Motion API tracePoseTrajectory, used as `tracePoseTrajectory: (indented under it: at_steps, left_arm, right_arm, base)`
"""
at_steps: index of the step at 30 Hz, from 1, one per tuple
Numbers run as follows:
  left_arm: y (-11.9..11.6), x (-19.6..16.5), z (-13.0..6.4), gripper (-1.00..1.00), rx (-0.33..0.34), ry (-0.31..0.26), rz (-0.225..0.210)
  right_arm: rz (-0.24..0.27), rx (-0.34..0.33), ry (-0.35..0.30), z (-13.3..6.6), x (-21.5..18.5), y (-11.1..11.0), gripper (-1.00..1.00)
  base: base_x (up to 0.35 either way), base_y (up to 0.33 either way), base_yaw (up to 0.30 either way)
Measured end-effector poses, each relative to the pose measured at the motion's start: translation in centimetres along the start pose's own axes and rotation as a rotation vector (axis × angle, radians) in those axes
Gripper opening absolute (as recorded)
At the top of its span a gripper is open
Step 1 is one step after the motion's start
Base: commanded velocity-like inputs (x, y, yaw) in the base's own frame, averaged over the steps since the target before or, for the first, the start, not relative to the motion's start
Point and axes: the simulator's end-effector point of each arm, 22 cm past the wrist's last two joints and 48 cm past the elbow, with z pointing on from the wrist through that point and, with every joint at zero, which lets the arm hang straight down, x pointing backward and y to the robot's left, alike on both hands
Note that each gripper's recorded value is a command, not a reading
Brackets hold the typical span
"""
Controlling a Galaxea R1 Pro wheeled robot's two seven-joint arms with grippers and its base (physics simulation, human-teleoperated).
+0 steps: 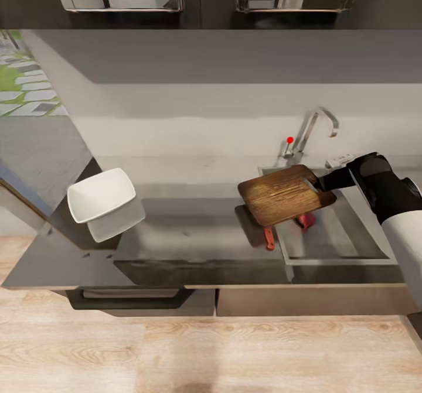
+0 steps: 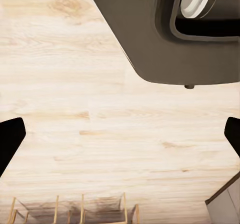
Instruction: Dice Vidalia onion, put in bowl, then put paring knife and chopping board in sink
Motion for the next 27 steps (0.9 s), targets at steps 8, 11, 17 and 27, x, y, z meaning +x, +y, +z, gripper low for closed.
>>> tracePoseTrajectory:
  at_steps: [8, 11, 17, 27]
  left_arm:
    - [0.0, 0.0, 0.0, 1.0, -0.001, 0.0, -0.001]
    - [0.0, 0.0, 0.0, 1.0, -0.001, 0.0, -0.001]
    - [0.0, 0.0, 0.0, 1.0, -0.001, 0.0, -0.001]
    - [0.0, 0.0, 0.0, 1.0, 0.001, -0.001, 0.0]
  right_arm:
    - [-0.001, 0.0, 0.0, 0.0, 0.0, 0.0, -1.0]
    - [0.0, -0.007, 0.011, 0.4, 0.6, 0.4, -1.0]
    - [0.004, -0.017, 0.031, 0.9, 1.4, 1.0, -1.0]
    - [0.001, 0.005, 0.031, 1.3, 1.2, 1.5, -1.0]
  base:
    - [0.011, 0.144, 0.0]
    - [0.001, 0.308, 0.0]
    - [0.0, 0.307, 0.0]
    - [0.0, 0.297, 0.0]
